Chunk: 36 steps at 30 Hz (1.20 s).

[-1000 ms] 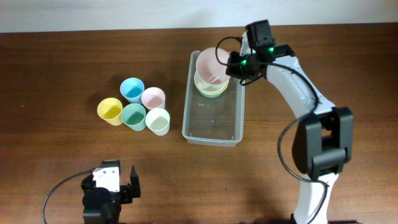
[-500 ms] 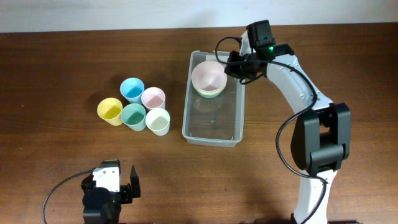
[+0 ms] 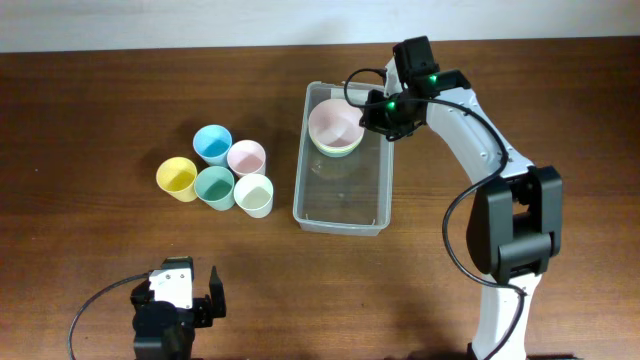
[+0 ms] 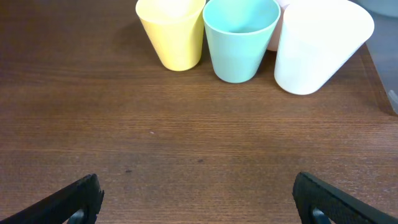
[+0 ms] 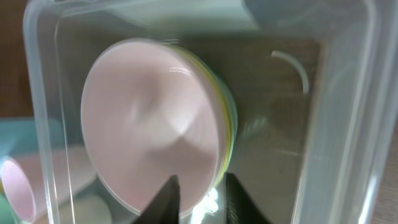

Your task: Pack container

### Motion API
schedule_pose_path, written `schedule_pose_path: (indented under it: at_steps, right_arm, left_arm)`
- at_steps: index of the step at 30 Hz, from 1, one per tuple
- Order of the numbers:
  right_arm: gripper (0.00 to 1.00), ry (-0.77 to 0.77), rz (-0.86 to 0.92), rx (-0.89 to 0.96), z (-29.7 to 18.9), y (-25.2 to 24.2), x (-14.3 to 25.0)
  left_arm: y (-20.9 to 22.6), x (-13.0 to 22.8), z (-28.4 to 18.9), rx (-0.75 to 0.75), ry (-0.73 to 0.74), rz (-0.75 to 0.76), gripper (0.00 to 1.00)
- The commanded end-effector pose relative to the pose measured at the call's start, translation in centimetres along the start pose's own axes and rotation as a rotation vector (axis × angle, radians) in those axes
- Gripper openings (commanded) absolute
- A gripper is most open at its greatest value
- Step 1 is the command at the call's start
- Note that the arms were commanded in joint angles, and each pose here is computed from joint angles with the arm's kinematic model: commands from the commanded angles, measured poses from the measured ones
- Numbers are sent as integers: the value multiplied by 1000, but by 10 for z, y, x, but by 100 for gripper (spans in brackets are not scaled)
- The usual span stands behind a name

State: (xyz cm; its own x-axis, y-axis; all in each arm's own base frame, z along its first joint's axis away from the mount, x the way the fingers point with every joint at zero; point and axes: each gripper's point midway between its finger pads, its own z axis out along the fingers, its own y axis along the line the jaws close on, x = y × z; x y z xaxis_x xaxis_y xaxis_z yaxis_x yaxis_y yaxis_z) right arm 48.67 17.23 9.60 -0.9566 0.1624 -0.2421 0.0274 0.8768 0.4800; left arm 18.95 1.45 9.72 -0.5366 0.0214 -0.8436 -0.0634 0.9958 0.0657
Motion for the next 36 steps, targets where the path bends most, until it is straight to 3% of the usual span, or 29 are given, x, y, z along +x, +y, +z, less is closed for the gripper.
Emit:
schedule_pose_path:
  at_steps: [1,5,8,13,18,21,25,32,36]
  right_arm:
    - [24,-128,-133,-86,-73,39,-22]
    - [31,-250,-138,-94,-153,45,-31]
    - [54,-362,-112,-85,-216,33,-35]
    - [70,-523,52,-41,-302,-12,-32]
    - [83,-571,171,23,-337,-59,-23]
    - [99,-548,247,56,-340,-83,-13]
    - [99,-534,285,70,-340,-96,-10]
    - [99,-525,288,71,-337,-97,-10]
    - [99,-526,288,70,-337,-97,-10]
  left_arm:
    - [-3,2,1,14,1,22,100]
    - [-3,2,1,14,1,22,100]
    - [-3,2,1,14,1,22,100]
    - [-3,2,1,14,1,22,100]
    - [10,2,1,-59,0,33,100]
    - [10,-1,1,-58,-10,31,100]
    - [-11,-17,0,62,-77,22,100]
    - [-83,-77,-34,502,-354,76,100]
    - [-76,-102,-44,495,-420,-49,100]
